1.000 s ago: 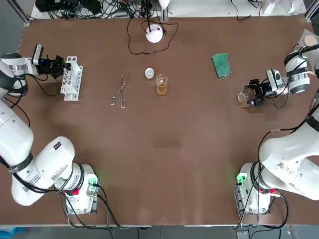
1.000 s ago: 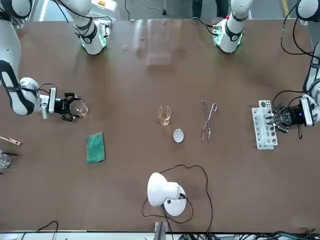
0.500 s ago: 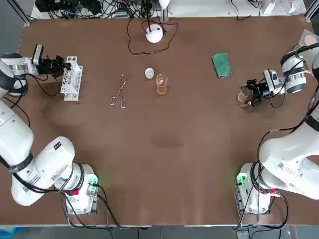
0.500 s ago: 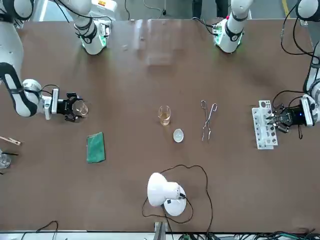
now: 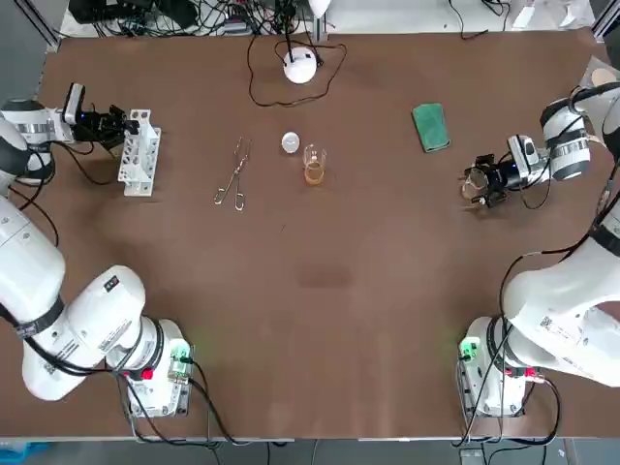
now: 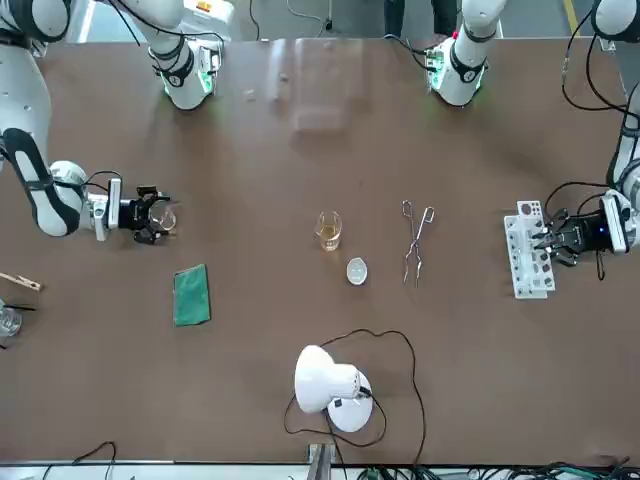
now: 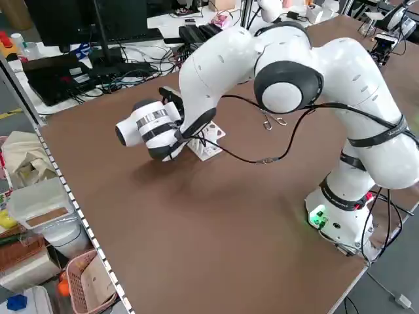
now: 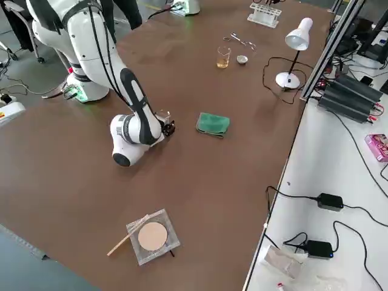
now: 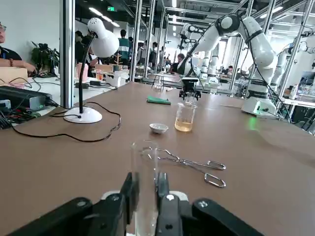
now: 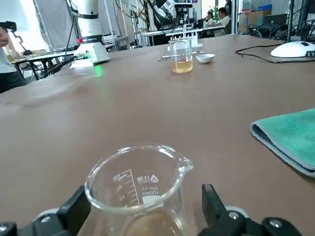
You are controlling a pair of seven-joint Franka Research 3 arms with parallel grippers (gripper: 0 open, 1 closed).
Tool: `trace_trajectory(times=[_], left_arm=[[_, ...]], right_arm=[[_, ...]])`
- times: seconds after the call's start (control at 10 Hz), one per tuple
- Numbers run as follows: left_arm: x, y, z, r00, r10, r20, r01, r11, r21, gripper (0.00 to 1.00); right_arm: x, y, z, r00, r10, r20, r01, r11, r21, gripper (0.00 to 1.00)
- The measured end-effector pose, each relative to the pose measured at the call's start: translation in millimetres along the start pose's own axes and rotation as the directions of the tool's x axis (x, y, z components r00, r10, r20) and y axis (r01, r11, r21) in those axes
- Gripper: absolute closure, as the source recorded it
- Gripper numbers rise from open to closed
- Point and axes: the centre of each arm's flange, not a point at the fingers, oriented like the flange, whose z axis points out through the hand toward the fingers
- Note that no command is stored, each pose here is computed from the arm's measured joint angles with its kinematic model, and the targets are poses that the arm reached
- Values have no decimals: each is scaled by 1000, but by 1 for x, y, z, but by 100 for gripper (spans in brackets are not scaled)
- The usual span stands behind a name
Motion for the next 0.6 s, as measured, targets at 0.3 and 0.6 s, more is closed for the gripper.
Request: trace_trajectory(times=[0.3, 0.6], left_arm=[[3, -1, 2, 1000, 4, -3, -4, 1000, -6, 78], [7, -1, 2, 1000, 9, -3, -9, 1000, -9, 78]], right_arm=[[2, 3, 8, 1000, -14, 0, 14, 1000, 18, 0], [0, 4, 14, 1000, -22, -2, 22, 999, 29, 1]])
